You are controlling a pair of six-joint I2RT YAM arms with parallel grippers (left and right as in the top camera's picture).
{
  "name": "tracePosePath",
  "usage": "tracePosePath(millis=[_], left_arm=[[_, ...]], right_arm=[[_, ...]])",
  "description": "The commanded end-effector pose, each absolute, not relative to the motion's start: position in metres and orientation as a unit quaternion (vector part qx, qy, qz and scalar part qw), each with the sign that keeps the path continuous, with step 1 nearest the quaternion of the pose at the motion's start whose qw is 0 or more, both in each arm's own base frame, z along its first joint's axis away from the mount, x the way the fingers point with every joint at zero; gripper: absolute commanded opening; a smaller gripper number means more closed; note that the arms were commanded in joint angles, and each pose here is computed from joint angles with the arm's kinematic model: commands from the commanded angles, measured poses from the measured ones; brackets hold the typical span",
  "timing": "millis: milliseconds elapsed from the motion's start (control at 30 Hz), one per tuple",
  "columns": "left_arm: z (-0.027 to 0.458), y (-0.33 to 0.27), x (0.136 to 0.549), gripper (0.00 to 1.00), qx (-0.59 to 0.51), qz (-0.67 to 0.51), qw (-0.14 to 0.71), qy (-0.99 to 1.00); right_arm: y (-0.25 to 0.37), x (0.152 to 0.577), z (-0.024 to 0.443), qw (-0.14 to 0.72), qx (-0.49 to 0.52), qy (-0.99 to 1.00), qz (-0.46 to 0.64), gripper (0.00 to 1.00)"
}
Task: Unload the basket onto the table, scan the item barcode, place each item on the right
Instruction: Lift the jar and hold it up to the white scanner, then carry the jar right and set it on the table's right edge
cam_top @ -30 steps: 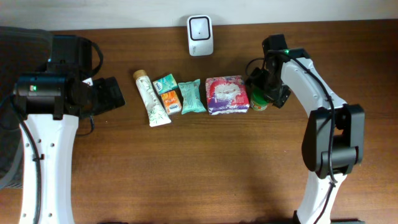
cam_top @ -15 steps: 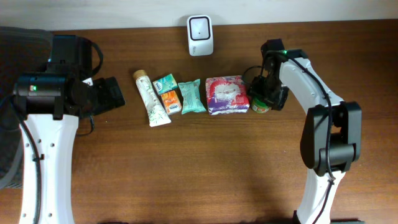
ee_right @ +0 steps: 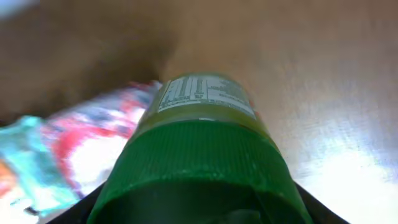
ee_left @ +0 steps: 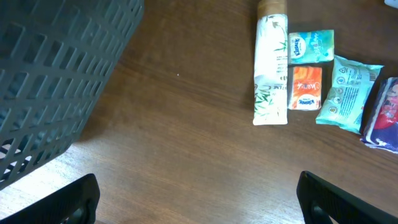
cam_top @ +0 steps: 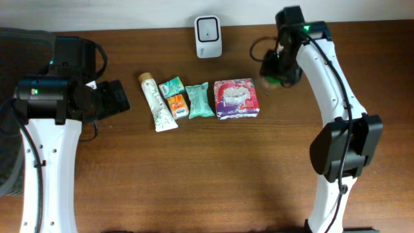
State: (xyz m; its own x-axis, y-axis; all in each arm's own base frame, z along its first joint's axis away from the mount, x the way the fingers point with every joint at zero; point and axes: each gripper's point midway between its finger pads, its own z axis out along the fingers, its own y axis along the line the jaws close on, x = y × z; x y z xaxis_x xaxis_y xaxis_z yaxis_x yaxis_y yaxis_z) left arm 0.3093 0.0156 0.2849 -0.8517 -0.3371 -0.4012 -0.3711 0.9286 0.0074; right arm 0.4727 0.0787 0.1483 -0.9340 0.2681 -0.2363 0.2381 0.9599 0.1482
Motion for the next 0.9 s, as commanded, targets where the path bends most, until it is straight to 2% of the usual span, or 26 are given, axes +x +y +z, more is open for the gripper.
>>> tracePosePath(millis=[0, 300, 333, 467, 600, 700, 867], left_arm=[[0.29, 0.017, 0.308, 0.99, -0.193, 0.041, 0.21, 0.958], [0.29, 0.017, 0.308, 0.99, -0.193, 0.041, 0.21, 0.958], [0.29, 0.017, 0.308, 0.99, -0.193, 0.041, 0.21, 0.958], [0.29, 0.017, 0.308, 0.99, -0.193, 0.041, 0.21, 0.958], [0.29, 0.017, 0.308, 0.99, -0.193, 0.041, 0.21, 0.958], [0.29, 0.017, 0.308, 0.99, -0.193, 0.041, 0.21, 0.958], [0.29, 0.017, 0.308, 0.99, -0.193, 0.041, 0.21, 0.958]], right_arm=[[0.114, 0.499, 0.184, 0.208, 0.073, 0.972, 0.083, 0.58], [0.19, 0.596, 0.258, 0.451, 0.026, 0.875, 0.177, 0.58], [0.202, 0.606, 0.256, 0.468, 0.019, 0.863, 0.187, 0.55], [0.241, 0.639, 0.233, 0.521, 0.005, 0.828, 0.205, 0.55], [0.243, 0.662, 0.211, 0.568, 0.028, 0.806, 0.167, 0.55], [0.246, 0.673, 0.208, 0.601, 0.006, 0.786, 0.146, 0.55], [0.246, 0.673, 0.203, 0.599, 0.006, 0.788, 0.145, 0.57]])
